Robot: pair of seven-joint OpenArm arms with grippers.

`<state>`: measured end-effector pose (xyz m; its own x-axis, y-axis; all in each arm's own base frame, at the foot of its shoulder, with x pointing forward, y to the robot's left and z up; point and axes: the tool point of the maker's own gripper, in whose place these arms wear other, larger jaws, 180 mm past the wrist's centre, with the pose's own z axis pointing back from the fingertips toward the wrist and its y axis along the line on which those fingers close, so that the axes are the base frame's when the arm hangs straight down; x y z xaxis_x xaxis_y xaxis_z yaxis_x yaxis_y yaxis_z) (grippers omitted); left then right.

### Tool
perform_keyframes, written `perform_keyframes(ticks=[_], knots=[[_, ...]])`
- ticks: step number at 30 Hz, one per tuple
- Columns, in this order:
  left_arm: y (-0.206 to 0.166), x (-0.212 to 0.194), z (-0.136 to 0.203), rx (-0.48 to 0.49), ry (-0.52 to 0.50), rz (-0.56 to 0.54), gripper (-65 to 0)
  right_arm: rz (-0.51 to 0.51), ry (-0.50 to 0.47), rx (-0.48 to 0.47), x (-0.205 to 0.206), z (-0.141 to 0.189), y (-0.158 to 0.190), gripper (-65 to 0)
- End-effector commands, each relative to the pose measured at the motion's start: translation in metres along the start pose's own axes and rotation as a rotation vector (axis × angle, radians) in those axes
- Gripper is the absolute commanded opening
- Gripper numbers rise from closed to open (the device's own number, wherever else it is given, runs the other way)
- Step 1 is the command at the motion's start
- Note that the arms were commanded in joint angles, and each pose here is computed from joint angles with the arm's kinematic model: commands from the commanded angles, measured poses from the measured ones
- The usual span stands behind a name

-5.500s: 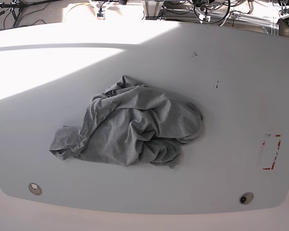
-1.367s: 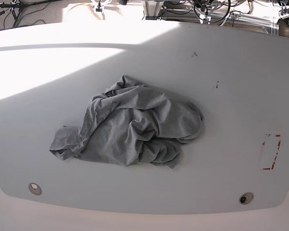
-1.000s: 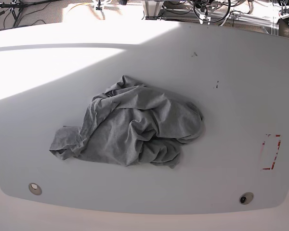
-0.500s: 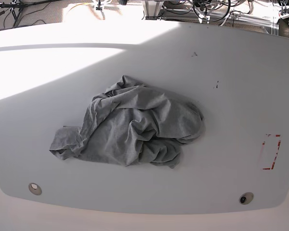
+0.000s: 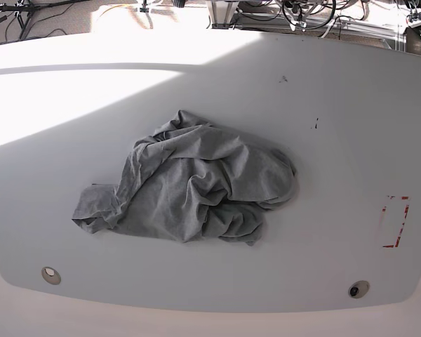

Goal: Fold the T-shirt properly

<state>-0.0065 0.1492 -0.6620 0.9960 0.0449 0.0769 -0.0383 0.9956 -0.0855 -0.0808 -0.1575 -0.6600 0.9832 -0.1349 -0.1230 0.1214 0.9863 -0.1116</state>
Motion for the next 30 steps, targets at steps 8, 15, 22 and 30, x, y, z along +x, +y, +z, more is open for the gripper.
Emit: perform_keyframes(ticks=[8,15,22,30], knots=[[0.0002,0.0064,-0.0003,-0.003,-0.015,-0.003,-62.4,0.0,0.023,0.002,-0.0092,0.0,-0.0005,-56.3],[-0.0008,0.0065,-0.0004,-0.005,-0.015,-0.004,-62.5,-0.004,0.023,-0.001,-0.011,-0.0001,-0.0016,-56.3],[-0.0015,0.0056,-0.0004,-0.005,-0.015,-0.005,-62.6,-0.004,0.02,-0.001,-0.011,-0.0001,-0.0018,-56.4],[-0.0009,0.0102,-0.0006,-0.006,-0.023,-0.011,-62.6,0.001,0.024,-0.006,-0.0143,-0.0002,-0.0042,-56.3]])
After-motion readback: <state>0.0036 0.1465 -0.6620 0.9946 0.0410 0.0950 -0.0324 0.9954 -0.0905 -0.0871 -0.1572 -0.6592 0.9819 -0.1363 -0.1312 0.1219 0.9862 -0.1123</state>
